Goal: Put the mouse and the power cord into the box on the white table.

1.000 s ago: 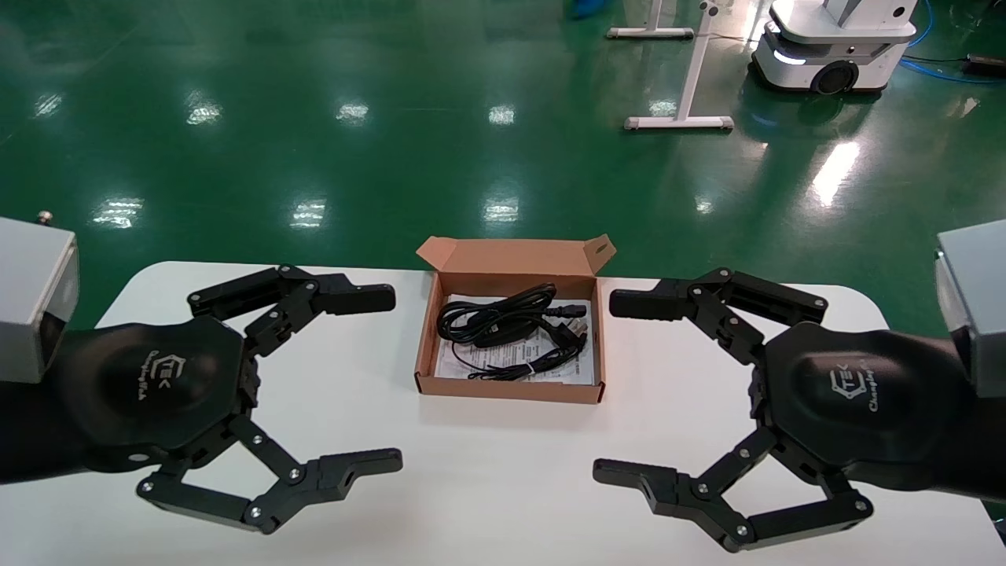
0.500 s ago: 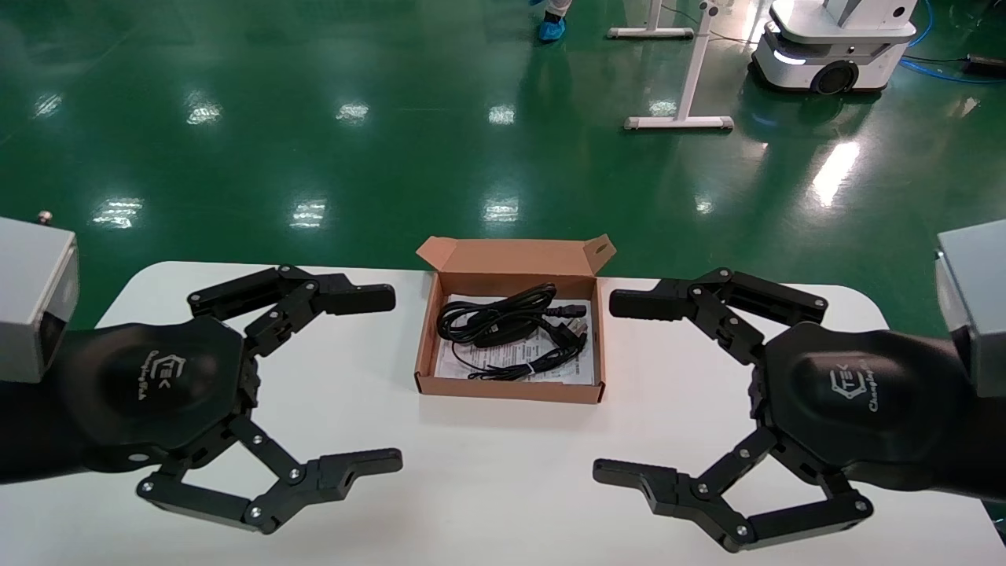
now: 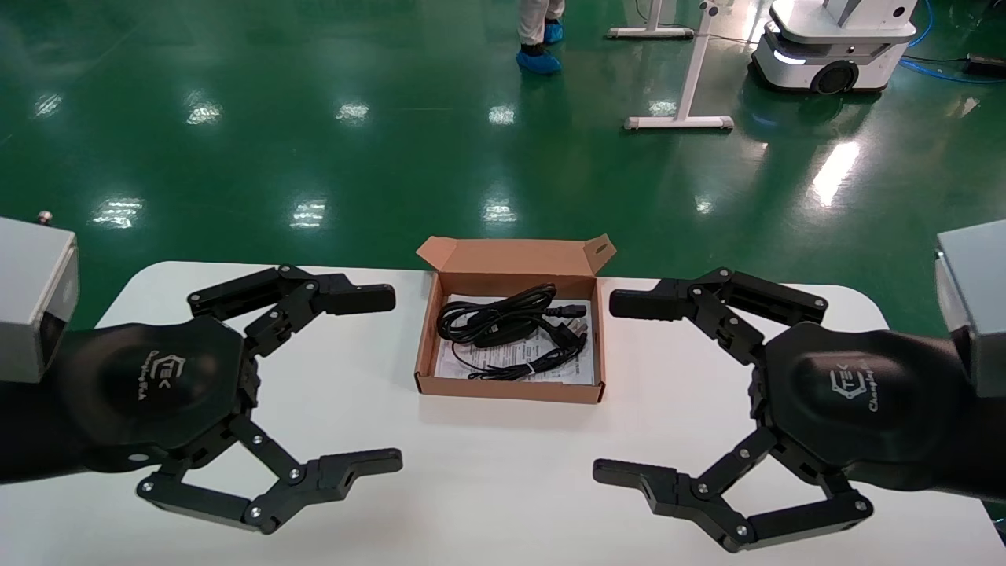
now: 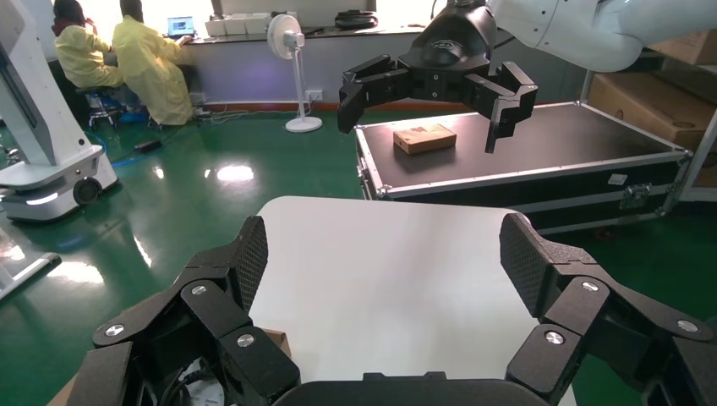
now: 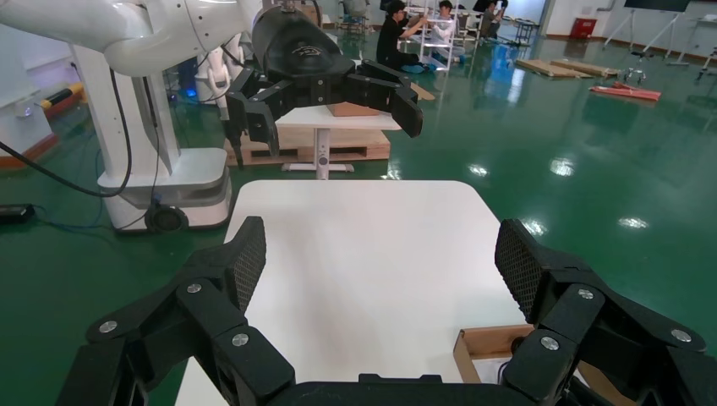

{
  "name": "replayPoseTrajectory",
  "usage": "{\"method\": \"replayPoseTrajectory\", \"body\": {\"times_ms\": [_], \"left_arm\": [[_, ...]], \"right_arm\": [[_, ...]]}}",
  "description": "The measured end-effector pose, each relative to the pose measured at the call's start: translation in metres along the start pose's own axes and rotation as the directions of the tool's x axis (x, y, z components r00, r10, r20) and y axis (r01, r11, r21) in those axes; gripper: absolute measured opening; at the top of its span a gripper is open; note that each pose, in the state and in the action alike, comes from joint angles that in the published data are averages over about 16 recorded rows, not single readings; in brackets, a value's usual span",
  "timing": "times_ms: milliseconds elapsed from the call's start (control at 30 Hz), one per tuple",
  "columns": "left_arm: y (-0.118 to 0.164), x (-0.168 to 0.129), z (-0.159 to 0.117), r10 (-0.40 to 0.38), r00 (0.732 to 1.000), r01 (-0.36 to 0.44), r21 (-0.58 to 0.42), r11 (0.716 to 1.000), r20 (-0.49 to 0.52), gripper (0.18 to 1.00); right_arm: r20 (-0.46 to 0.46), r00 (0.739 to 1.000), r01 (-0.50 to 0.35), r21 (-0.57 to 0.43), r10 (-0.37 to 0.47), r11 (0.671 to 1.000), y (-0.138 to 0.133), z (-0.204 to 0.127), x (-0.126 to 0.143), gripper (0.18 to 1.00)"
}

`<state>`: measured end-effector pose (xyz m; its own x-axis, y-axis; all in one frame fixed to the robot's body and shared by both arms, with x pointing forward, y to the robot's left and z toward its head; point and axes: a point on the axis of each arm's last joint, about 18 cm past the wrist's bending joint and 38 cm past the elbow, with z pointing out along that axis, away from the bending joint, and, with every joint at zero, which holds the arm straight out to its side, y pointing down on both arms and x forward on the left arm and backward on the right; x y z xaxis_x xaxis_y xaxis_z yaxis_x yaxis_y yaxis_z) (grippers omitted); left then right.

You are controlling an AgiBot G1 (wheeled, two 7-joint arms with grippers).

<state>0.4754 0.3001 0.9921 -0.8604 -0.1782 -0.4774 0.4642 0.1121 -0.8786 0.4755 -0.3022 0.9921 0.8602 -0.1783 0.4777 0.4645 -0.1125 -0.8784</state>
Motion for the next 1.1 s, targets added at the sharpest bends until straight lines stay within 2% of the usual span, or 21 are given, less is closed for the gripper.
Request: {"method": "replayPoseTrajectory", "body": {"times_ms": [1100], "left_arm": [[0.0000,0.0000,0.0000,0.000,1.000,0.000,0.000,1.000,0.000,1.000]], "right_arm": [[0.000,1.000,0.000,0.000,0.000,1.000,0.0000,0.0000,0.0000,1.001]]}}
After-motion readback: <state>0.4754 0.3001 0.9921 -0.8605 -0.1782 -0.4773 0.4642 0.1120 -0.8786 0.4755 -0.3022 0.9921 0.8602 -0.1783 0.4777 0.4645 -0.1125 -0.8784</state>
